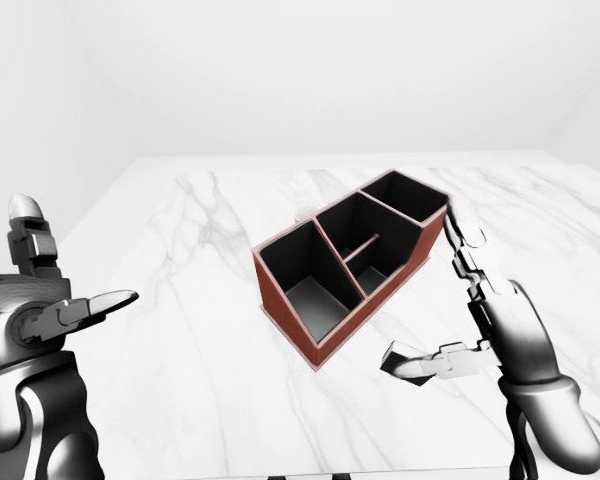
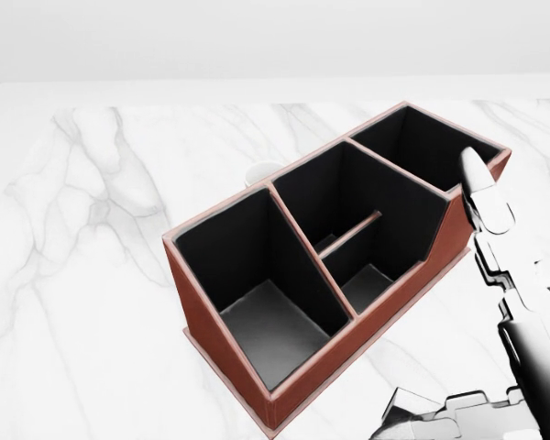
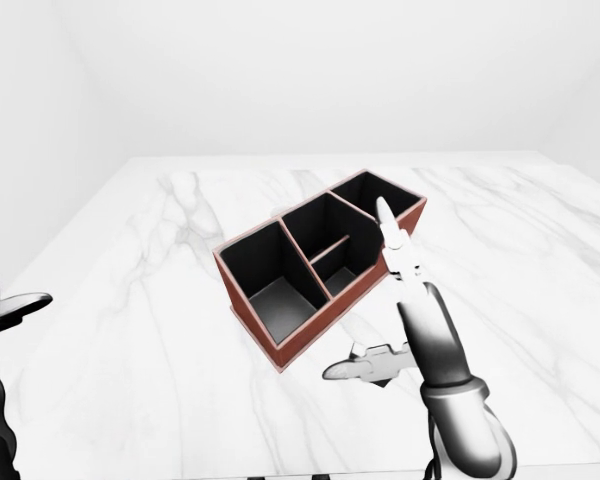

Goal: Pick up the book and place it in the left compartment of the caddy.

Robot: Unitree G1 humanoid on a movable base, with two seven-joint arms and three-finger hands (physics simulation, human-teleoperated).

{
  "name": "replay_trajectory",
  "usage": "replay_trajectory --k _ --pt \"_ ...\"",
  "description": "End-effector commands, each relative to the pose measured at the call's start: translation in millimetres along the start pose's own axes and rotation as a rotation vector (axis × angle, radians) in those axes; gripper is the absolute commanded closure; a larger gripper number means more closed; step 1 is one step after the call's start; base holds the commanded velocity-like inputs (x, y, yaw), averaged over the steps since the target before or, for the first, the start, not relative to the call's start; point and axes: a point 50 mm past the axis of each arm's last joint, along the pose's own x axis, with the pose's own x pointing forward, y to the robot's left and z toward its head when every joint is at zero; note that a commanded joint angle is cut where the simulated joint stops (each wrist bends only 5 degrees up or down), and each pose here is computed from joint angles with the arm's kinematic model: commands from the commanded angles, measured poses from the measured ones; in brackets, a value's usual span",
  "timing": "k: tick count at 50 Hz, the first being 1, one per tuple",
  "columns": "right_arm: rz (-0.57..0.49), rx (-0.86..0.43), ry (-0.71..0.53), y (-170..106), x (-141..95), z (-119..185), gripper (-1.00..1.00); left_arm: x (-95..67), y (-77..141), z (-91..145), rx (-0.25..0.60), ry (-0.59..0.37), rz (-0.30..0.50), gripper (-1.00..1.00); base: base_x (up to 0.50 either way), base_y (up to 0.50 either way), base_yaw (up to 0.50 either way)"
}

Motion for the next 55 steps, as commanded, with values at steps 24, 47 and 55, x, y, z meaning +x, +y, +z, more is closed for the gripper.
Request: replay_trajectory --k 24,47,55 --pt "0.139 -0.279 0.274 -4.8 -17.5 -22.7 -1.00 0.6 1.5 -0.2 -0.003 0.000 0.011 -1.00 0.00 0.00 0.00" --pt "0.215 -0.346 0.383 -1.1 -20.9 -34.5 -1.00 0.7 -0.2 -2.8 0.001 0.009 0.010 -1.00 0.00 0.00 0.00" --pt "0.212 -0.374 0.393 -2.4 -20.0 -35.1 -1.00 0.9 -1.3 -5.6 0.001 0.018 0.007 -1.00 0.00 0.00 0.00"
